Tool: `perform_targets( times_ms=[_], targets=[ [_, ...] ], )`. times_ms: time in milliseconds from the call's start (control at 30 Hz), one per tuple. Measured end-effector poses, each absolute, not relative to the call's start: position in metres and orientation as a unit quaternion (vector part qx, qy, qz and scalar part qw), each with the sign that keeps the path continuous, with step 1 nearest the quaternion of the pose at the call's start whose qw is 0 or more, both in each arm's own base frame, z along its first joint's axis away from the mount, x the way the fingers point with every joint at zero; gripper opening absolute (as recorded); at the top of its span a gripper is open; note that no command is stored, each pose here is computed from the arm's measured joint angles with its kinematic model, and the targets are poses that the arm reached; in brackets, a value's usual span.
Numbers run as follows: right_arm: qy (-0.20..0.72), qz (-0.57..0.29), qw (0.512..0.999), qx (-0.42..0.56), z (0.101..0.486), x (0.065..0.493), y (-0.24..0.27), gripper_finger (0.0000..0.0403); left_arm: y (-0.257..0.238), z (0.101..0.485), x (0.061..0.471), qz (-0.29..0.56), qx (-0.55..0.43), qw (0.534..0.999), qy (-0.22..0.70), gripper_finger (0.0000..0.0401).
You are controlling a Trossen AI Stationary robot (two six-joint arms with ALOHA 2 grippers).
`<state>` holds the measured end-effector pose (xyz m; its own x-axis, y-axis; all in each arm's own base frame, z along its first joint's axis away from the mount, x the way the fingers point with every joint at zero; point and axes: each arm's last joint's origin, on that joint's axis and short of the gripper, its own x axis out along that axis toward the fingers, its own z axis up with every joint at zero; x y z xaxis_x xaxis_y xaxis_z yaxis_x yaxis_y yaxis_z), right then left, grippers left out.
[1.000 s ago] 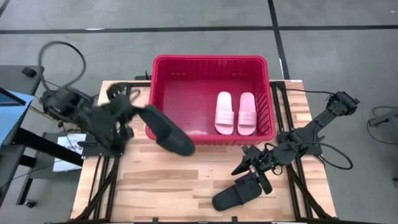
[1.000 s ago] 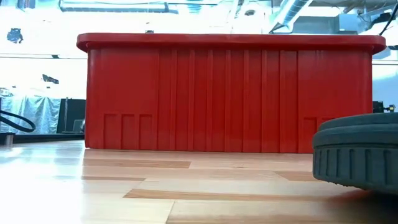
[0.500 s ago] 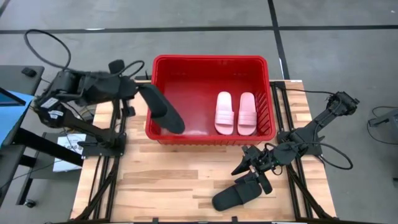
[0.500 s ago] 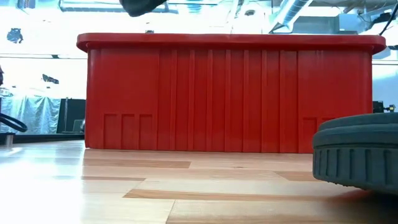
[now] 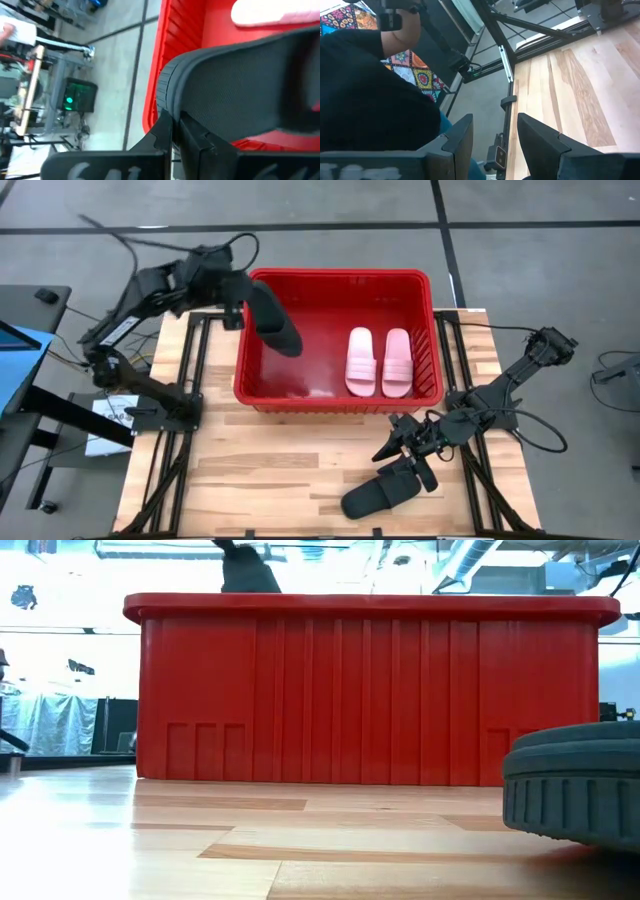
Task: Pick and place slides into bin
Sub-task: Put the left black slide into the bin
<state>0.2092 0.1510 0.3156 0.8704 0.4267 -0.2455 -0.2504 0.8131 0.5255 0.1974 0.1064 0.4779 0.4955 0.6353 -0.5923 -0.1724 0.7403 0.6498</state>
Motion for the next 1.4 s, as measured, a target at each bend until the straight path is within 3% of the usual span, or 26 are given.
perform_targets(
  times_ms=[367,767,1100,1400],
  targets=[
    [0.179,0.181,0.935,0.246,0.316,0.209,0.151,0.0145,0.170,0.451,0.207,0.227,0.262,0.784,0.515,0.0000],
    [0.179,0.181,0.935,0.246,0.316,0.209,0.151,0.0145,0.203,0.413,0.236,0.127,0.281,0.759,0.573,0.0000],
    [0.179,0.181,0.935,0.246,0.316,0.209,0.151,0.0145,0.203,0.374,0.263,0.020,0.235,0.746,0.623,0.0000],
    [0.179,0.181,0.935,0.246,0.316,0.209,0.151,0.0145,0.193,0.361,0.276,-0.032,0.194,0.777,0.598,0.0000]
  ],
)
